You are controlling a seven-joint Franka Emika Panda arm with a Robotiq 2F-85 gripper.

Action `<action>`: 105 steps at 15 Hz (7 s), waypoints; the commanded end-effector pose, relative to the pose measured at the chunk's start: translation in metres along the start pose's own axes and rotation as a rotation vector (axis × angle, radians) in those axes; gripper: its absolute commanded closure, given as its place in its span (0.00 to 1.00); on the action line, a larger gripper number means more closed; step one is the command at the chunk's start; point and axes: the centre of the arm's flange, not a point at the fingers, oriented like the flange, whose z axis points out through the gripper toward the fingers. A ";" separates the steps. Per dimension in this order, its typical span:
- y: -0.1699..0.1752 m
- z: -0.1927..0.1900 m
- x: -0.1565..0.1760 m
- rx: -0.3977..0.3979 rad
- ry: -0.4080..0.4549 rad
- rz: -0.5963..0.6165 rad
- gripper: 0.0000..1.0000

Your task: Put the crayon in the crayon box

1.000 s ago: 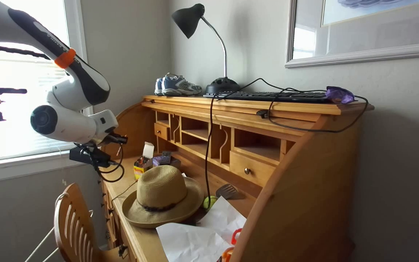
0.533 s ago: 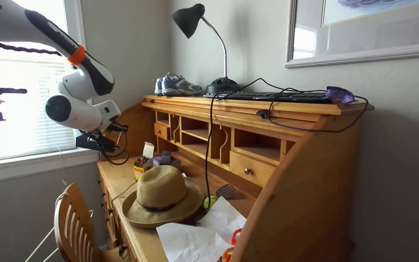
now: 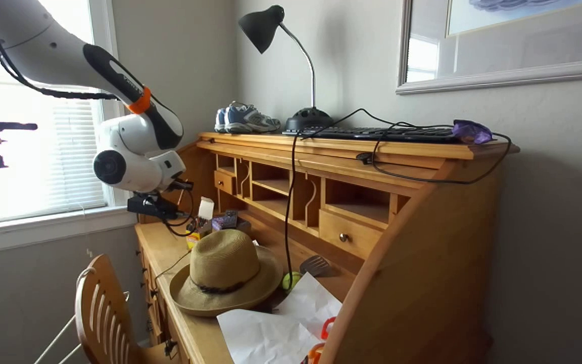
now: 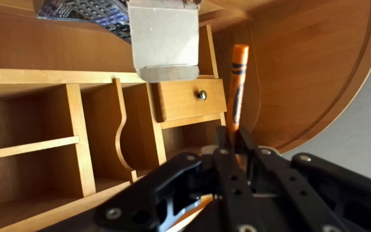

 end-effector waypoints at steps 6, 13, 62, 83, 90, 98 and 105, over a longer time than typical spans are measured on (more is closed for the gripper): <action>0.006 0.064 -0.042 -0.030 0.012 -0.011 0.97; 0.003 0.085 -0.074 0.001 -0.024 -0.025 0.97; 0.034 0.094 -0.113 0.086 0.163 0.080 0.97; 0.032 0.095 -0.137 0.095 0.234 0.029 0.97; 0.032 0.092 -0.134 0.095 0.245 -0.001 0.97; 0.024 0.079 -0.120 0.106 0.291 -0.008 0.97; 0.022 0.065 -0.117 0.106 0.329 -0.016 0.97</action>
